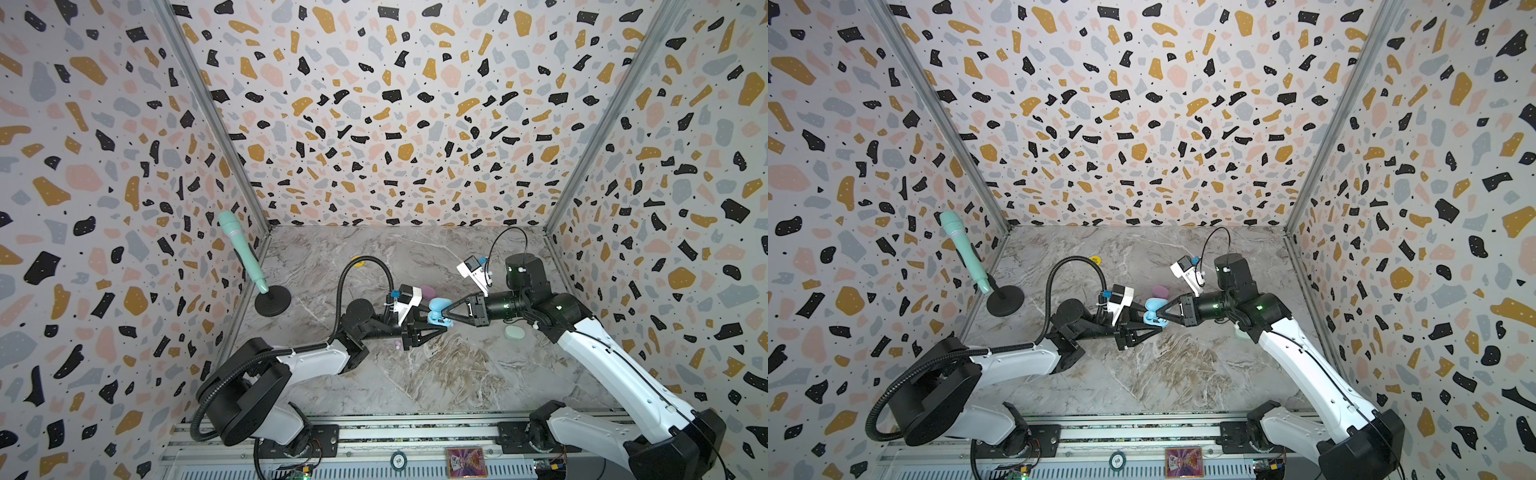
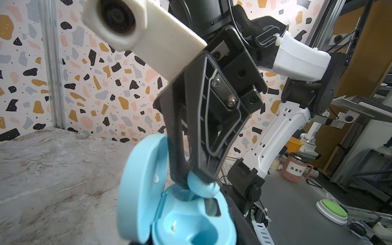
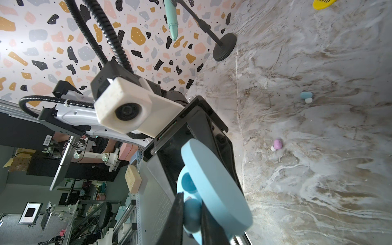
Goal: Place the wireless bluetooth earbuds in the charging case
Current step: 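Press the light-blue earbud into the case slot with the right gripper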
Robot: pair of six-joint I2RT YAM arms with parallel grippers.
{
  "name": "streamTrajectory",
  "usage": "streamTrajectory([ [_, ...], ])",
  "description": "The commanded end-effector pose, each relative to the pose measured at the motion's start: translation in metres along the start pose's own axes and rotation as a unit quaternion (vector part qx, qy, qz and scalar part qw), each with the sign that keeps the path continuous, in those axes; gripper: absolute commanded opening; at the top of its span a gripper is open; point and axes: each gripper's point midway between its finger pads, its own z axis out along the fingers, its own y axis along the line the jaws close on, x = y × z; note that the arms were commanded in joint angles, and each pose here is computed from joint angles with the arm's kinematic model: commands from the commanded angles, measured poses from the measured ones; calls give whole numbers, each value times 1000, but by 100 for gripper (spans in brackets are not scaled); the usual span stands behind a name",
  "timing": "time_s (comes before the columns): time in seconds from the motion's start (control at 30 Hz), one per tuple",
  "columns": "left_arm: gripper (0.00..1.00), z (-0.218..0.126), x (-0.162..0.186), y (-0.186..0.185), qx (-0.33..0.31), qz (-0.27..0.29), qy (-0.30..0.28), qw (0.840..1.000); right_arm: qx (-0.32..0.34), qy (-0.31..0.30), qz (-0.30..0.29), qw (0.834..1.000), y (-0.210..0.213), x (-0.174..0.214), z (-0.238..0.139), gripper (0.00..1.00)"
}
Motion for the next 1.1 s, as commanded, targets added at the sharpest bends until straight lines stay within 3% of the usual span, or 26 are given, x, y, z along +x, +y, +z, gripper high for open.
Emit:
streamTrajectory([
  [0.0,15,-1,-27,-19,27,53,-38,997,5,-1,2,1000,-2,2,0,8],
  [0.67,14,0,-25,-24,32,53,-34,998,47,-1,0,999,-4,-7,2,26],
  [1.07,13,0,-20,-20,23,50,-28,998,103,-3,-15,995,-8,-15,-6,47],
])
